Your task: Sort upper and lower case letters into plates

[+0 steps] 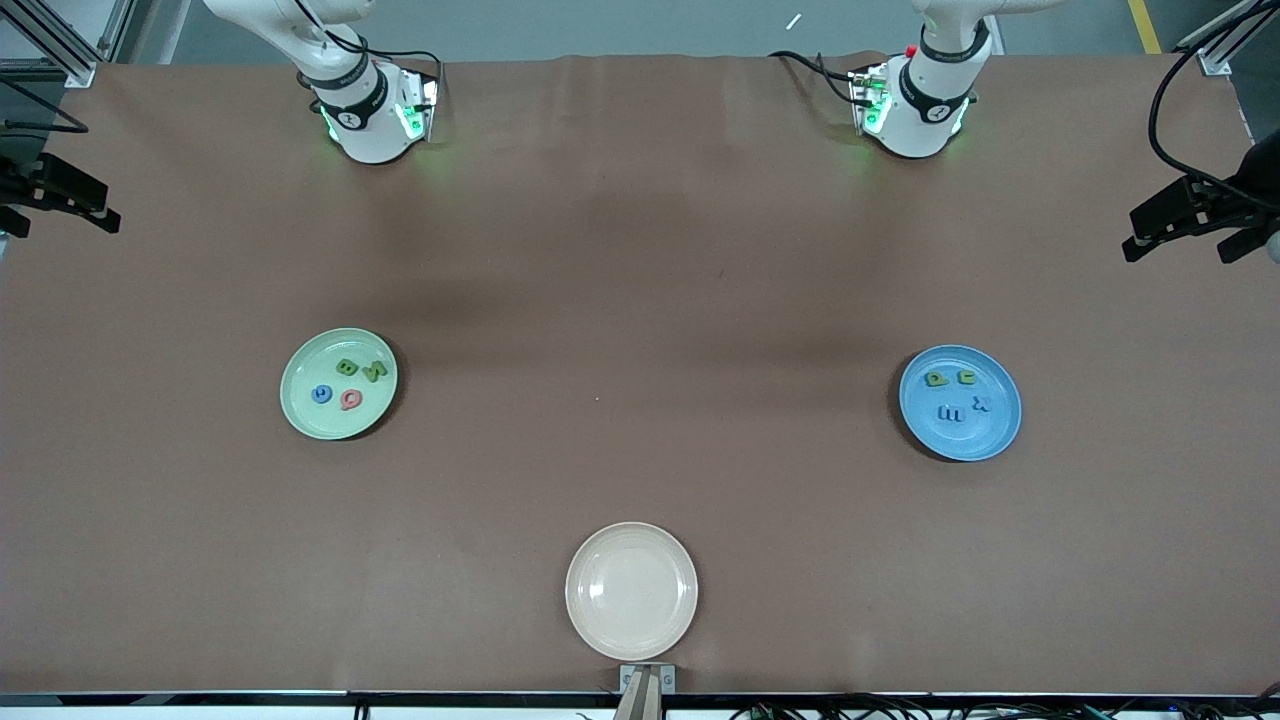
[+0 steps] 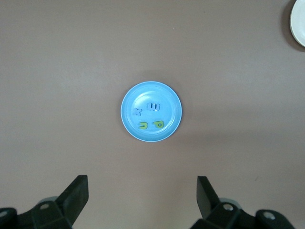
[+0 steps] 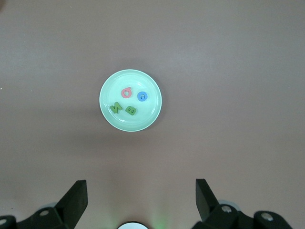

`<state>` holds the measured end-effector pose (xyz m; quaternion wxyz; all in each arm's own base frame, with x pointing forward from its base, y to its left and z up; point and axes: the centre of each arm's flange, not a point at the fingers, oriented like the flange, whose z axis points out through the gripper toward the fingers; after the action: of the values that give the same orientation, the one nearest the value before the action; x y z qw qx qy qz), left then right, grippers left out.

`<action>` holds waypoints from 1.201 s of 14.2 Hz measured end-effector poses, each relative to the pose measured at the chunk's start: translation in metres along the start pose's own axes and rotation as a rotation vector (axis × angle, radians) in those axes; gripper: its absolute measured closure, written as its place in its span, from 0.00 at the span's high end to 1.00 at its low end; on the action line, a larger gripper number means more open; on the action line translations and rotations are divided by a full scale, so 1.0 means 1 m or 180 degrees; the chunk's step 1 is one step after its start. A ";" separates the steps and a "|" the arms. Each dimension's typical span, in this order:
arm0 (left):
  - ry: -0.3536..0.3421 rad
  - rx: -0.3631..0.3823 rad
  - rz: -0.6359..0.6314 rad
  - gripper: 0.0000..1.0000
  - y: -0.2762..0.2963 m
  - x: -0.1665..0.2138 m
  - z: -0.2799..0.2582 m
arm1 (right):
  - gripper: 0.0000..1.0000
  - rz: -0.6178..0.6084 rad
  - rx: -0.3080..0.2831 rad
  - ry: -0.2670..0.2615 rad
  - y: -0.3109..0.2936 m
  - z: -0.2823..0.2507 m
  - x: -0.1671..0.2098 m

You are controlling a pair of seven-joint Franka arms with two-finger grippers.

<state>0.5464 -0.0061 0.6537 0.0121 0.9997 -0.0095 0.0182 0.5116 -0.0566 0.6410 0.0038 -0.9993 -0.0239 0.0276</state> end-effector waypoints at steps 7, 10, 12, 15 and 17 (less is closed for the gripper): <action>0.0001 0.0000 0.0005 1.00 0.001 0.000 0.000 | 1.00 -0.0007 0.0004 -0.0022 -0.001 0.003 0.000; 0.0001 0.0000 0.0005 1.00 0.001 0.000 0.000 | 1.00 -0.0006 0.0013 -0.0023 -0.001 0.004 0.000; 0.0002 0.0000 0.0005 1.00 0.001 0.000 0.000 | 1.00 -0.0006 0.0018 -0.0025 -0.001 0.004 0.000; 0.0002 0.0000 0.0005 1.00 0.001 0.000 0.000 | 1.00 -0.0001 0.0022 -0.0027 -0.001 0.004 0.000; 0.0002 0.0000 0.0005 1.00 0.001 0.000 0.000 | 1.00 -0.0001 0.0024 -0.0028 -0.001 0.004 0.000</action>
<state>0.5463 -0.0070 0.6539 0.0121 0.9997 -0.0103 0.0185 0.5114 -0.0559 0.6370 0.0075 -0.9992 -0.0239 0.0321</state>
